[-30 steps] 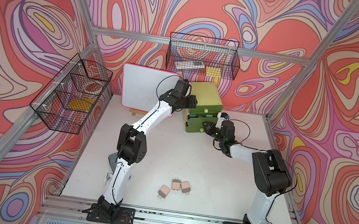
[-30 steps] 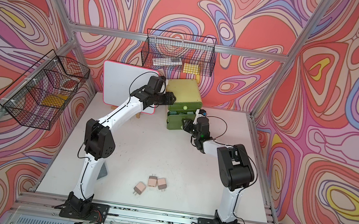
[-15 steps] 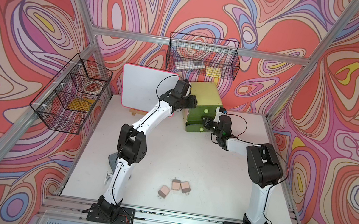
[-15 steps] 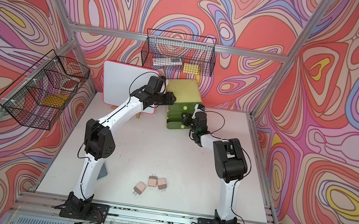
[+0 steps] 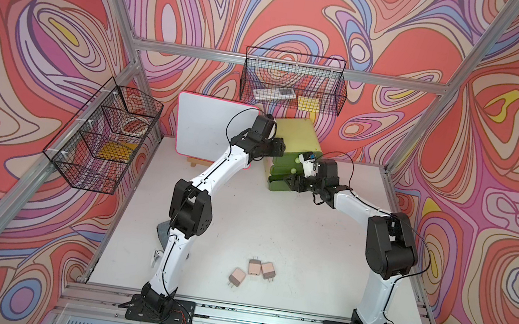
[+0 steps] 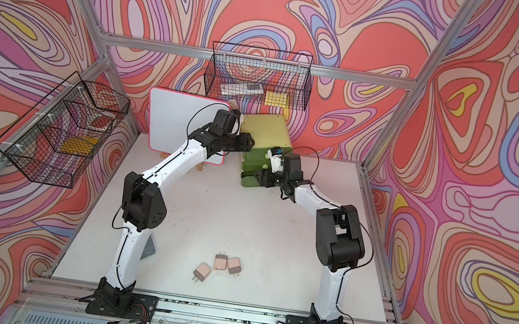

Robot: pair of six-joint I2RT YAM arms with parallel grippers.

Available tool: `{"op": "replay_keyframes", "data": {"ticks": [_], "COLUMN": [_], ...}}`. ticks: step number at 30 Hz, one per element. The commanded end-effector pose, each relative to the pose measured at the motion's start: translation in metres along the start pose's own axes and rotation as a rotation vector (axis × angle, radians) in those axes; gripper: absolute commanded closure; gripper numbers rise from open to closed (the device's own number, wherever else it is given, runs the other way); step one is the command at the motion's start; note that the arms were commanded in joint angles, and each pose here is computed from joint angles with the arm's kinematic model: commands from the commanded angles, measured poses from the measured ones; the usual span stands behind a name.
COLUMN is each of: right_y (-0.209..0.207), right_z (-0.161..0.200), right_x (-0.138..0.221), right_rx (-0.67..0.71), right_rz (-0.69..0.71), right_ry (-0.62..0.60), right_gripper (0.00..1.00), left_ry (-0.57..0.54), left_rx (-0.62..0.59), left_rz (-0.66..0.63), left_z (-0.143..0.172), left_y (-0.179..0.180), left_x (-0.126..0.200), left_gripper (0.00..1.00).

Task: Place the plugs into the drawer by color
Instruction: Close the drawer in the storage box, then open the drawer in the storage box.

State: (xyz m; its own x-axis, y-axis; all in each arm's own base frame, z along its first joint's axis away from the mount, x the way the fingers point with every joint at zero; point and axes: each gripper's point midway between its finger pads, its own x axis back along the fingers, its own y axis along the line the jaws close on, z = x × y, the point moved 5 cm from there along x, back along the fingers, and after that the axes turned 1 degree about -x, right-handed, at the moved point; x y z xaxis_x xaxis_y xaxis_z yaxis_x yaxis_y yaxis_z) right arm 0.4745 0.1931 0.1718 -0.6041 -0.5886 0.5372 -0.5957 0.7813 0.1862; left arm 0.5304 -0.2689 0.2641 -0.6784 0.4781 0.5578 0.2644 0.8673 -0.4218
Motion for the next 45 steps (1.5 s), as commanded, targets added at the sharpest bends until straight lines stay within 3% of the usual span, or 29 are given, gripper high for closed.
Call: {"op": "replay_keyframes", "data": {"ticks": [1, 7, 12, 23, 45], "right_y": [0.009, 0.006, 0.002, -0.026, -0.035], "right_z": [0.035, 0.048, 0.039, 0.036, 0.043], "right_x": [0.020, 0.034, 0.035, 0.003, -0.041], "right_rx": [0.355, 0.762, 0.905, 1.054, 1.157], "right_rz": [-0.065, -0.062, -0.100, -0.085, -0.080], "right_ry": [0.173, 0.224, 0.264, 0.369, 0.358], "right_gripper": [0.24, 0.14, 0.08, 0.08, 0.03], "left_ry": [0.069, 0.070, 0.078, 0.072, 0.085], "left_rx": [-0.020, -0.034, -0.031, -0.021, -0.010], "left_rz": [-0.029, -0.050, -0.052, -0.046, -0.049], "left_z": [0.011, 0.012, 0.014, 0.012, 0.015], "left_y": [0.002, 0.005, 0.007, 0.010, 0.015], "left_x": [0.006, 0.008, 0.005, 0.002, -0.002], "left_gripper": [0.41, 0.41, 0.41, 0.41, 0.41]}}
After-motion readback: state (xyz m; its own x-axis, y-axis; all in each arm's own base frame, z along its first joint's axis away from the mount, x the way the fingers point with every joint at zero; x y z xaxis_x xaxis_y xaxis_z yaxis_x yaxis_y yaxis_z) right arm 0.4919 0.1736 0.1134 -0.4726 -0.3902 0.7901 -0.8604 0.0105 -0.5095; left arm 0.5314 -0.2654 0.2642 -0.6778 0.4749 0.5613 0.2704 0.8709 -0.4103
